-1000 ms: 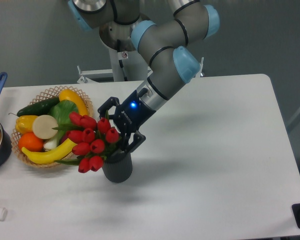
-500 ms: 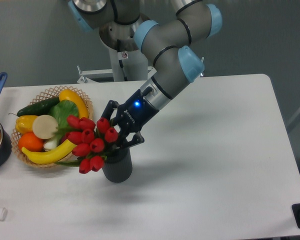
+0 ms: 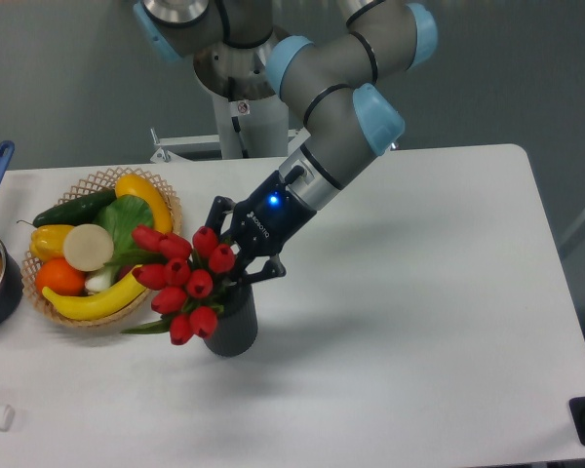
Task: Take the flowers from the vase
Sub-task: 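Close the gripper on the tulip stems, then lift the gripped tulips up out of the black vase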
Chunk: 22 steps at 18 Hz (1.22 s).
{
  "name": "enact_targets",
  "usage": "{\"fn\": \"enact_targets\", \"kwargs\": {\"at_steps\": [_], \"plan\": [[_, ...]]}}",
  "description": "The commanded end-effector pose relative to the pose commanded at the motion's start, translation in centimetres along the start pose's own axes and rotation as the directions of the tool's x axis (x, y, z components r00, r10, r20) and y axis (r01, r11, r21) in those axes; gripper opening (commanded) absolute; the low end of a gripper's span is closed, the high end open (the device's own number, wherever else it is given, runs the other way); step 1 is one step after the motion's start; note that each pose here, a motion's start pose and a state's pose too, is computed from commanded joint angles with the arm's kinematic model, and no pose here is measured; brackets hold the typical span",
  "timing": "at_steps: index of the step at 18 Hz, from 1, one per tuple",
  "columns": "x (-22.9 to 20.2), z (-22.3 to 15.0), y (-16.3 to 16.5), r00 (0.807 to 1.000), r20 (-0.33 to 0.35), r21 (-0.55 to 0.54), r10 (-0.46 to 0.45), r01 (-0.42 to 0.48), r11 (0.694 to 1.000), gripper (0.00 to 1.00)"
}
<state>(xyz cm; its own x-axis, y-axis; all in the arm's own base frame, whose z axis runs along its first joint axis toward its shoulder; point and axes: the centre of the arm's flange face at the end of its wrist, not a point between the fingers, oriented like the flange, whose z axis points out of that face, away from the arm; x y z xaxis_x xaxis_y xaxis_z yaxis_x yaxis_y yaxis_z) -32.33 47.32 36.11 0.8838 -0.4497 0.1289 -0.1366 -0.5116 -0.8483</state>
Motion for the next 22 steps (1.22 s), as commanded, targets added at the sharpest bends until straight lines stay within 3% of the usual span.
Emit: {"fn": "enact_targets", "kwargs": {"at_steps": [11, 22], "plan": [[1.1, -4.3, -6.1, 0.996, 0.064, 0.068, -0.060, 0.055, 0.996, 0.37], [1.6, -6.4, -9.5, 0.992, 0.096, 0.088, -0.078, 0.069, 0.994, 0.37]]}}
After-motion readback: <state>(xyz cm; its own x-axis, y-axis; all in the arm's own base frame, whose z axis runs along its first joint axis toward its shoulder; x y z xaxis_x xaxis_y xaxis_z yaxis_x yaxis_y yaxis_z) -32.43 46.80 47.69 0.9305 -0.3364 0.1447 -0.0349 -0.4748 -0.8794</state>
